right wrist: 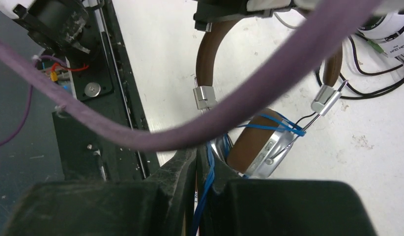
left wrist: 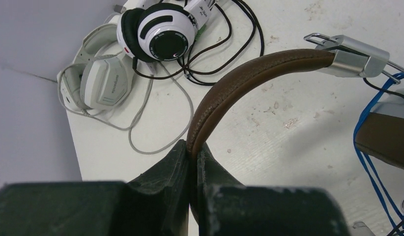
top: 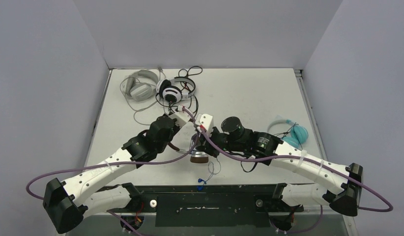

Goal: Wrap the headphones
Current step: Wrap the headphones cable around the headphones.

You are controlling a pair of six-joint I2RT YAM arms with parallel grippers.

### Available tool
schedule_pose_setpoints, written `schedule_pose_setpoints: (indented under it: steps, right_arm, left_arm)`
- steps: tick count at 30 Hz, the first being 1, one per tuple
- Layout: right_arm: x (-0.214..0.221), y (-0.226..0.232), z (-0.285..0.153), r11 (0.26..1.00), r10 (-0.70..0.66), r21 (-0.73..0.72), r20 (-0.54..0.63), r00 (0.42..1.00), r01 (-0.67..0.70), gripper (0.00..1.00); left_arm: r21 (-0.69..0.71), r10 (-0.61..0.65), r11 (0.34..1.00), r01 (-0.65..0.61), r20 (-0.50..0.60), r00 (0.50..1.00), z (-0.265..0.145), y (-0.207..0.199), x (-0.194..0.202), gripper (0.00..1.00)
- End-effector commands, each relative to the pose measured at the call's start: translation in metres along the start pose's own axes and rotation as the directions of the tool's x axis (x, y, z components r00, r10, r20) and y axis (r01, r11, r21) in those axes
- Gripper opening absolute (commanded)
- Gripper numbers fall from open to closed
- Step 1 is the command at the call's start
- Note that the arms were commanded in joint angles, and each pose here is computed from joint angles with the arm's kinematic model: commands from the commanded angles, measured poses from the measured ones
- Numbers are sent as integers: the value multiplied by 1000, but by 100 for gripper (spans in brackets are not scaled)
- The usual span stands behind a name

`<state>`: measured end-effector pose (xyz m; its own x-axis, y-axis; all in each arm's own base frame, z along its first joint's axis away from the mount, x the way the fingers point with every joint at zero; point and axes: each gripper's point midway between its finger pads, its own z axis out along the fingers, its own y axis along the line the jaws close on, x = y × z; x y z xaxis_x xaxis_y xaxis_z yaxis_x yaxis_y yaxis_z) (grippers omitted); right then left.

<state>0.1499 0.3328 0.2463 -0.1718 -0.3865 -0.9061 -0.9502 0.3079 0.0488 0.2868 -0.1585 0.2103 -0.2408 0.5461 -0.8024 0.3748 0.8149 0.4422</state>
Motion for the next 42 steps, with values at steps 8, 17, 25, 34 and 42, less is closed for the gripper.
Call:
schedule_pose_setpoints:
  steps: [8, 17, 25, 34, 42]
  right_arm:
    - [4, -59, -12, 970, 23, 243, -69, 997, -6, 0]
    - [25, -113, -23, 910, 171, 388, -22, 985, -149, 0]
    - [58, -147, -29, 839, 257, 489, 29, 966, -238, 6]
    - [43, -146, -31, 846, 215, 438, 241, 946, -304, 5]
    - [21, -127, -30, 908, 139, 295, 460, 877, -298, 7]
  left_arm:
    - [106, 180, 974, -198, 162, 970, -11, -13, -27, 0]
    - [430, -1, 888, -166, 362, 932, -49, -64, -68, 0]
    - [423, -199, 906, 23, 376, 905, -69, -40, -104, 0]
    - [500, -532, 790, 356, 270, 802, -91, -24, -145, 0]
    - [614, -712, 577, 538, 55, 700, -109, -39, -183, 0]
